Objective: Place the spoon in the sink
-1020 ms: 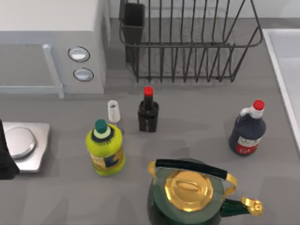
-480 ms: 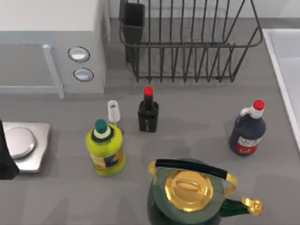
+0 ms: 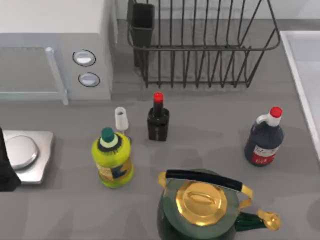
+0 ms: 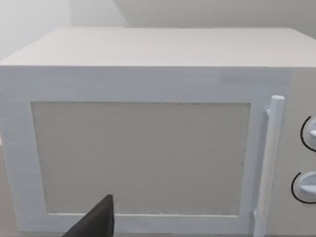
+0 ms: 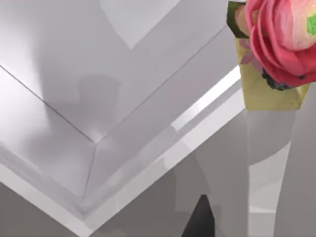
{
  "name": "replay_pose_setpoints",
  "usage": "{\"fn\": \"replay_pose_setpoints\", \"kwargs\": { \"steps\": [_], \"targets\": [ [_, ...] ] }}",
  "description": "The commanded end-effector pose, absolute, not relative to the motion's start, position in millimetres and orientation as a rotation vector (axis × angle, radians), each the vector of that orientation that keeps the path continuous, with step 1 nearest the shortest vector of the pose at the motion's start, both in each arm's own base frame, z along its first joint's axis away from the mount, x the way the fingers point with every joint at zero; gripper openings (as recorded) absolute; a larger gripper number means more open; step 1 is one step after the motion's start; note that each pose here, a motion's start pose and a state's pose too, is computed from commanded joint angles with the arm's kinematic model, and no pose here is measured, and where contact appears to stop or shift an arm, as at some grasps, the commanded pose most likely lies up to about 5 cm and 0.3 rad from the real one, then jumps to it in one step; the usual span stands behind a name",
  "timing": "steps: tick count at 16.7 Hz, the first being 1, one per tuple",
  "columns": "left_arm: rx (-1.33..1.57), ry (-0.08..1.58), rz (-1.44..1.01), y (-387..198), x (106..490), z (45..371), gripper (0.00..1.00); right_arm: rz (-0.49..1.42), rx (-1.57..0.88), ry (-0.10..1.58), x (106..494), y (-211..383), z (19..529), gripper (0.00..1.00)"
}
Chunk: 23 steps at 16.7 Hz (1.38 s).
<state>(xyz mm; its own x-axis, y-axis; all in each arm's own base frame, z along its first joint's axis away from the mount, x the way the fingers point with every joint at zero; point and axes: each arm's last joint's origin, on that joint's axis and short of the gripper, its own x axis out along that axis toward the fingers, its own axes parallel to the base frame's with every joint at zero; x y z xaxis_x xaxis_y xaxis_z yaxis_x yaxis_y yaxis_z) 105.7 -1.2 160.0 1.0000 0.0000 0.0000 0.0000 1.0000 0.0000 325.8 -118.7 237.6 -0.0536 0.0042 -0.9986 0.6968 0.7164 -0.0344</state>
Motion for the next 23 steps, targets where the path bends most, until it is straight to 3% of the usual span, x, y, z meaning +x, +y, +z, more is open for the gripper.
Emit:
{"fn": "replay_pose_setpoints", "kwargs": {
  "steps": [5, 10, 15, 23],
  "targets": [
    [0.000, 0.000, 0.000, -1.2, 105.7, 160.0, 1.00, -0.620, 0.595, 1.517, 417.9, -118.1, 241.9, 0.00],
    [0.000, 0.000, 0.000, -1.2, 105.7, 160.0, 1.00, -0.606, 0.594, 1.474, 475.1, -98.1, 226.9, 0.00],
    [0.000, 0.000, 0.000, -1.2, 105.7, 160.0, 1.00, -0.595, 0.588, 1.460, 496.5, -77.5, 205.9, 0.00],
    [0.000, 0.000, 0.000, -1.2, 105.7, 160.0, 1.00, -0.596, 0.593, 1.452, 499.0, -77.0, 202.1, 0.00]
  ]
}}
